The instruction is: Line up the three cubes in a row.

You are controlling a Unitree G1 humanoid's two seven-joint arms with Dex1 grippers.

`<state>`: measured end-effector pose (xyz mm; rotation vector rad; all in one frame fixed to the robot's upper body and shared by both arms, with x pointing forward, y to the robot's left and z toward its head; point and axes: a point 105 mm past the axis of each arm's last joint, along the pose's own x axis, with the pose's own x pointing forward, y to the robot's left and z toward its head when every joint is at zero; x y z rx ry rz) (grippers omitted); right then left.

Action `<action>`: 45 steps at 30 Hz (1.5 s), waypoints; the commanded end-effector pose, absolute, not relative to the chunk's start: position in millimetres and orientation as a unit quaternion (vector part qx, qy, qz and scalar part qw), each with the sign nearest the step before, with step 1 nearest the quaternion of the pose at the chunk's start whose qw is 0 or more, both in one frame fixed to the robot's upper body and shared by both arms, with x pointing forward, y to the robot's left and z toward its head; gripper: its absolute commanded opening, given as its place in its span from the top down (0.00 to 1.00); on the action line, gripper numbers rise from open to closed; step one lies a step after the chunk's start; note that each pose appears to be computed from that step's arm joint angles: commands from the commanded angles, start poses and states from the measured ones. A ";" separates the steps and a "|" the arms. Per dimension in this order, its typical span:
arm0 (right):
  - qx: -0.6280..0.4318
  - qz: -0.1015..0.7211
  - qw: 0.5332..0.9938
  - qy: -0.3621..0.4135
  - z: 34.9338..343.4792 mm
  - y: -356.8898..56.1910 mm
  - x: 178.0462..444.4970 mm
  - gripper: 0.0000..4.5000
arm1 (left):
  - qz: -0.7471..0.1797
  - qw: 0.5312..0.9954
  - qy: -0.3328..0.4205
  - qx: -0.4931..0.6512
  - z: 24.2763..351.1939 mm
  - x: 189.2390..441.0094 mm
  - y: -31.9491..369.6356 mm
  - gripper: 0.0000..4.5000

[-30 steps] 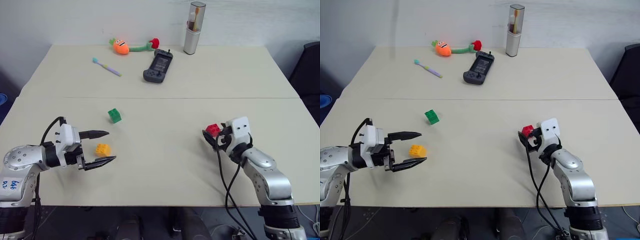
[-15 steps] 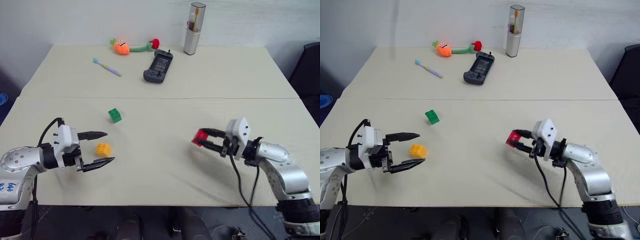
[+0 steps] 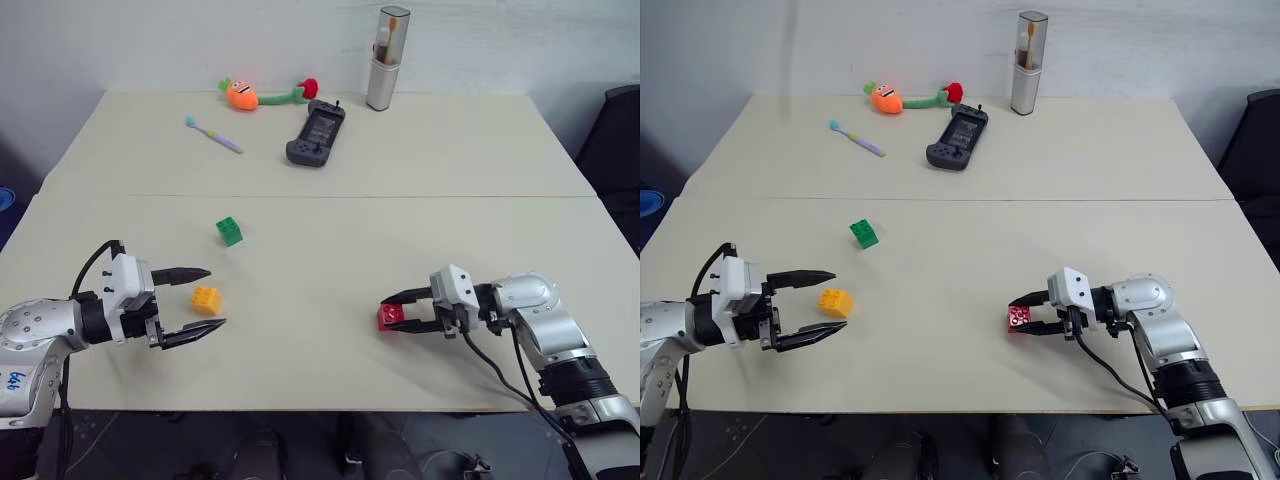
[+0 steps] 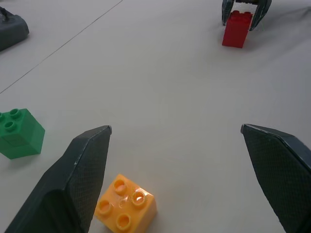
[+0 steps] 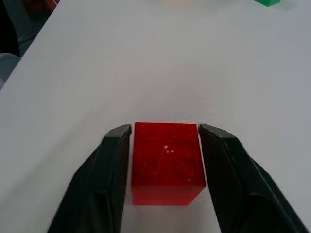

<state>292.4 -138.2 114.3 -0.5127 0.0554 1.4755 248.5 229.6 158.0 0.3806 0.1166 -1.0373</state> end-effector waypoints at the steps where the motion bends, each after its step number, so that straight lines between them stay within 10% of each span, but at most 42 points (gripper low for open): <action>1: -0.222 0.659 0.716 -0.057 158.7 -129.2 285.5 0.23 | -0.469 0.861 0.050 0.190 169.3 239.9 246.2 0.00; 4: -0.212 0.623 0.747 -0.097 173.6 -141.7 280.6 0.02 | -0.383 0.908 0.056 0.160 165.9 236.4 286.3 0.00; 14: -0.104 0.501 0.840 -0.183 178.7 -176.7 266.1 0.01 | -0.154 0.984 0.075 0.057 145.2 210.3 394.4 0.00; 28: -0.149 0.497 0.830 -0.205 201.3 -163.2 265.5 0.01 | -0.327 0.941 0.065 0.058 169.6 351.4 281.8 0.00; 39: -0.149 0.478 0.841 -0.204 209.5 -157.3 259.1 0.01 | -0.377 0.908 0.108 0.147 156.7 406.8 233.5 0.00; 45: -0.145 0.473 0.846 -0.197 205.6 -158.6 257.2 0.00 | -0.393 0.897 0.119 0.162 147.9 412.4 219.0 0.34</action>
